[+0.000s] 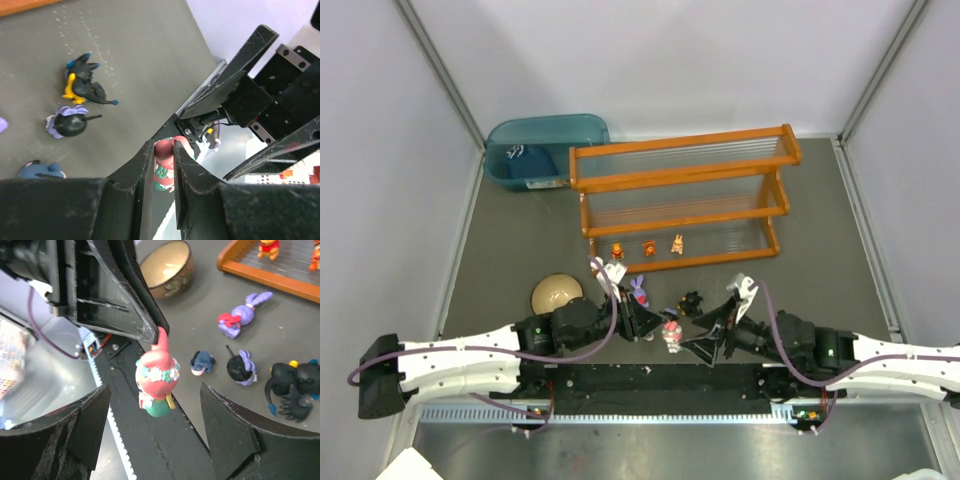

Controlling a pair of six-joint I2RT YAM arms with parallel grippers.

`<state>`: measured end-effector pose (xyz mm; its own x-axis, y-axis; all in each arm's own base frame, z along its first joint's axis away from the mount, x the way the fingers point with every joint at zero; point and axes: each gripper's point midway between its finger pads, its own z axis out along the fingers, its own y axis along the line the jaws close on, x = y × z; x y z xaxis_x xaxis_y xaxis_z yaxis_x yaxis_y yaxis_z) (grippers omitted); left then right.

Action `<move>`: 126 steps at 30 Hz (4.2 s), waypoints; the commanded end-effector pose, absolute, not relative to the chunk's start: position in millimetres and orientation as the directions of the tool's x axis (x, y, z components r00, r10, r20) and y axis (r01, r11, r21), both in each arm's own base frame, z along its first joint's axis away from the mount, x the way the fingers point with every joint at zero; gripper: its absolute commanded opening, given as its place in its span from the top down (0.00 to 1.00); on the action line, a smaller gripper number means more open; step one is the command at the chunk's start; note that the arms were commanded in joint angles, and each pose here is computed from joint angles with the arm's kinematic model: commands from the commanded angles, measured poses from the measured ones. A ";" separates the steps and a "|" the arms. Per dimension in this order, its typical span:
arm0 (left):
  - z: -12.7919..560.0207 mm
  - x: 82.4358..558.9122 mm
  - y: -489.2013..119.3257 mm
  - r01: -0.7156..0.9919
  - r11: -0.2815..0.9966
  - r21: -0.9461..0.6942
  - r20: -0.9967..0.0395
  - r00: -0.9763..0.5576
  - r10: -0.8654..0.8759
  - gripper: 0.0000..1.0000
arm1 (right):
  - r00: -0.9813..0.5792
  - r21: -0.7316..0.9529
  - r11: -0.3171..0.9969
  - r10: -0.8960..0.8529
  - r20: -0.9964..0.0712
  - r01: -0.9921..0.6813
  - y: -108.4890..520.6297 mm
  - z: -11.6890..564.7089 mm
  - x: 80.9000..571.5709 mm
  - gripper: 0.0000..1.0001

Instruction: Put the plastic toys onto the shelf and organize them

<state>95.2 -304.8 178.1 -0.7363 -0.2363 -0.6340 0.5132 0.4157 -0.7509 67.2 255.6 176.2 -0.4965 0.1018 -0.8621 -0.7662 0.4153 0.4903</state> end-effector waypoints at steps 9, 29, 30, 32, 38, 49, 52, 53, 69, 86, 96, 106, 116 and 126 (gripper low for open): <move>184.3 136.7 -281.6 0.368 0.718 -0.591 -0.700 -0.677 -0.228 1.00 | -0.472 0.377 0.623 0.013 -0.881 -0.685 288.5 182.1 103.3 0.25; 173.0 150.5 -265.1 0.238 0.827 -0.509 -0.700 -0.674 -0.237 1.00 | -0.478 0.358 0.716 0.039 -0.878 -0.599 320.7 183.9 122.1 0.26; 173.1 151.6 -264.0 0.231 0.829 -0.509 -0.700 -0.672 -0.242 1.00 | -0.481 0.354 0.721 0.033 -0.876 -0.596 323.3 180.7 122.9 0.26; 173.2 151.8 -263.0 0.227 0.832 -0.507 -0.700 -0.672 -0.243 1.00 | -0.485 0.358 0.723 0.036 -0.874 -0.591 327.3 181.6 123.6 0.27; 172.2 151.7 -262.5 0.221 0.833 -0.508 -0.697 -0.674 -0.247 1.00 | -0.488 0.357 0.729 0.036 -0.872 -0.584 341.2 179.2 126.1 0.30; 173.9 152.1 -261.7 0.215 0.831 -0.513 -0.695 -0.672 -0.256 1.00 | -0.489 0.344 0.748 0.030 -0.872 -0.568 351.5 167.4 131.0 0.36; 174.1 152.0 -261.4 0.213 0.829 -0.517 -0.694 -0.672 -0.259 1.00 | -0.489 0.341 0.746 0.024 -0.872 -0.571 355.0 165.6 130.5 0.37; 174.6 151.8 -261.4 0.214 0.829 -0.517 -0.694 -0.671 -0.260 1.00 | -0.490 0.342 0.748 0.025 -0.871 -0.569 355.9 164.8 131.1 0.37; 173.9 152.3 -258.0 0.207 0.828 -0.521 -0.695 -0.666 -0.270 1.00 | -0.505 0.328 0.751 -0.009 -0.863 -0.573 366.1 154.4 129.8 0.47; 175.5 151.6 -254.6 0.205 0.820 -0.535 -0.692 -0.662 -0.286 0.97 | -0.515 0.333 0.755 -0.007 -0.857 -0.565 365.4 150.4 129.2 1.00; 187.9 152.8 -241.4 0.207 0.805 -0.556 -0.706 -0.629 -0.326 0.08 | -0.504 0.401 0.709 0.074 -0.860 -0.580 341.5 165.0 130.7 1.00; 196.2 158.3 -218.9 0.194 0.804 -0.562 -0.732 -0.568 -0.375 0.05 | -0.328 0.353 0.776 0.199 -0.923 -0.523 253.7 181.2 155.2 1.00; 190.0 157.6 -214.8 0.204 0.810 -0.550 -0.744 -0.561 -0.363 0.06 | -0.150 0.274 0.894 0.235 -0.960 -0.353 182.2 177.3 183.9 1.00; 190.7 158.8 -209.8 0.212 0.807 -0.551 -0.753 -0.543 -0.371 0.09 | -0.094 0.214 0.885 0.192 -0.977 -0.413 169.5 161.2 206.5 1.00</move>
<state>155.2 -210.0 185.4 -0.5705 -0.3569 -0.7397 0.2007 0.8128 -0.5469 198.5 166.5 149.7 -0.1378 0.1557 -0.9781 -0.3527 0.9151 0.1953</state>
